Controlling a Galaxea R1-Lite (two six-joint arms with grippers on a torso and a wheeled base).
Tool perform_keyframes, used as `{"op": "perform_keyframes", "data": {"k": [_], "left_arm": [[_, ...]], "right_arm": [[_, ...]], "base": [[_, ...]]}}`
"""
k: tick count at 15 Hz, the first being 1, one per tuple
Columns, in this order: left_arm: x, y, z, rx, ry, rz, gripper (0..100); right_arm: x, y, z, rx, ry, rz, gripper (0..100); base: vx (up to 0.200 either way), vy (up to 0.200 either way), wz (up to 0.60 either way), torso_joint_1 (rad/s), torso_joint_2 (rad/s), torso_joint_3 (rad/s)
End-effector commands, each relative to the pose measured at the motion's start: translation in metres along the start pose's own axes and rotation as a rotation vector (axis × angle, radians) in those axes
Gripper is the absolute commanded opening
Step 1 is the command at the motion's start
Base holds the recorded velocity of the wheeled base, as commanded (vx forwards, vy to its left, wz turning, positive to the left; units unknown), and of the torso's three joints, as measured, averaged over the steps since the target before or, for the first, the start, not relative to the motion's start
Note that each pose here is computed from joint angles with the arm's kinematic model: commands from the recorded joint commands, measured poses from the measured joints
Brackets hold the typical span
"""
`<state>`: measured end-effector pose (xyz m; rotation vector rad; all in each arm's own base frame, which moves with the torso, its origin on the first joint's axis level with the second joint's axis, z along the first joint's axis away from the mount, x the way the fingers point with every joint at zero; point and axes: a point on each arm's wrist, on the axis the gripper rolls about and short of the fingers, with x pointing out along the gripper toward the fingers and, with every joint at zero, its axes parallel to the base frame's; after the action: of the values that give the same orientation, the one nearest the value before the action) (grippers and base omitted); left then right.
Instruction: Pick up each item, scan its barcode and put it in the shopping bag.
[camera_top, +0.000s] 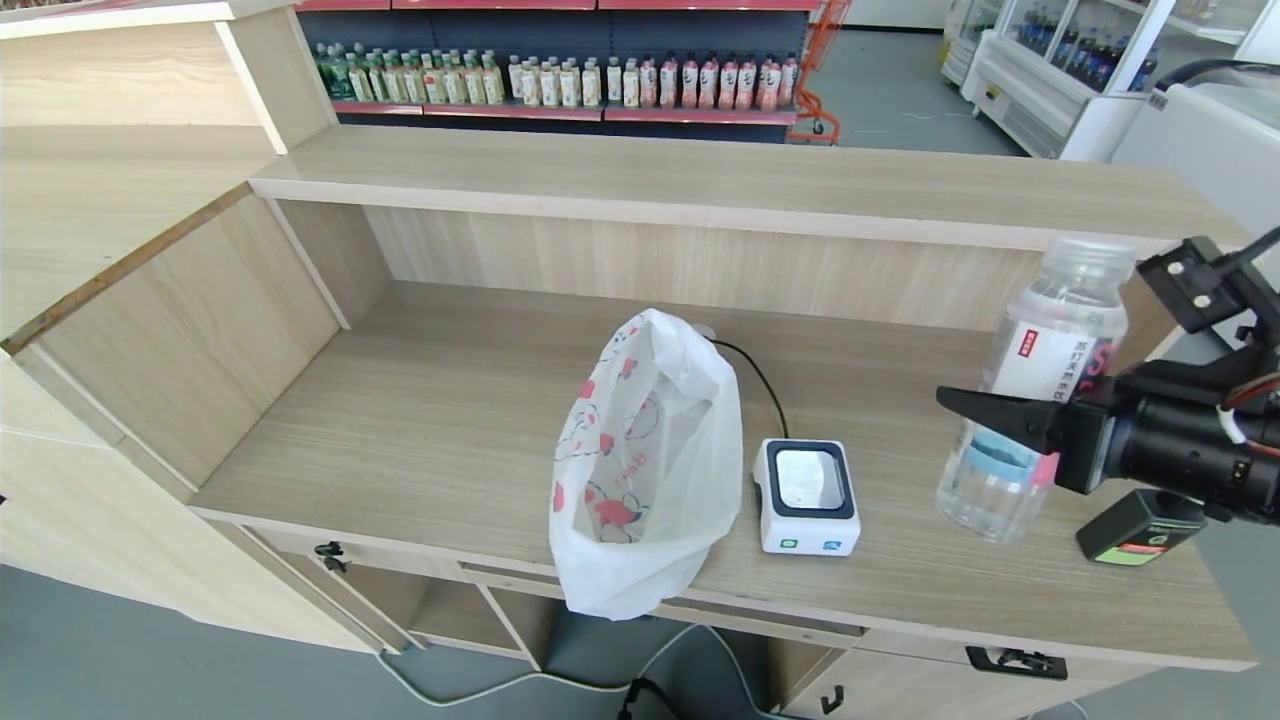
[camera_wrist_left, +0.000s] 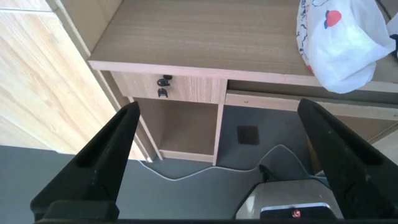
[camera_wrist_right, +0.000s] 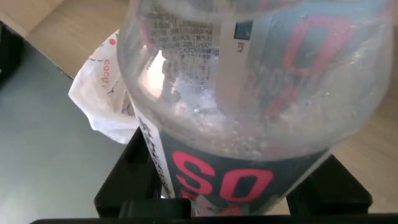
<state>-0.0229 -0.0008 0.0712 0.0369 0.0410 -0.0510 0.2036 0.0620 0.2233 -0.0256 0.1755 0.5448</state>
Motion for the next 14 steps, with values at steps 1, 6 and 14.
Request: {"op": "perform_keyframes", "data": {"k": [1, 6, 14], "left_arm": [[0.000, 0.000, 0.000, -0.001, 0.000, 0.001, 100], [0.000, 0.000, 0.000, -0.001, -0.001, 0.000, 100], [0.000, 0.000, 0.000, -0.004, -0.001, 0.000, 100]], "right_arm": [[0.026, -0.003, -0.008, 0.072, 0.061, -0.043, 0], [0.060, -0.012, -0.014, 0.202, 0.108, -0.243, 0], [0.078, -0.018, -0.025, 0.205, 0.219, -0.343, 0]], "base": [[0.000, 0.200, 0.00, -0.002, 0.00, 0.002], [0.000, 0.000, 0.00, 0.000, 0.00, 0.000], [0.000, 0.000, 0.00, 0.000, 0.00, 0.000]]}}
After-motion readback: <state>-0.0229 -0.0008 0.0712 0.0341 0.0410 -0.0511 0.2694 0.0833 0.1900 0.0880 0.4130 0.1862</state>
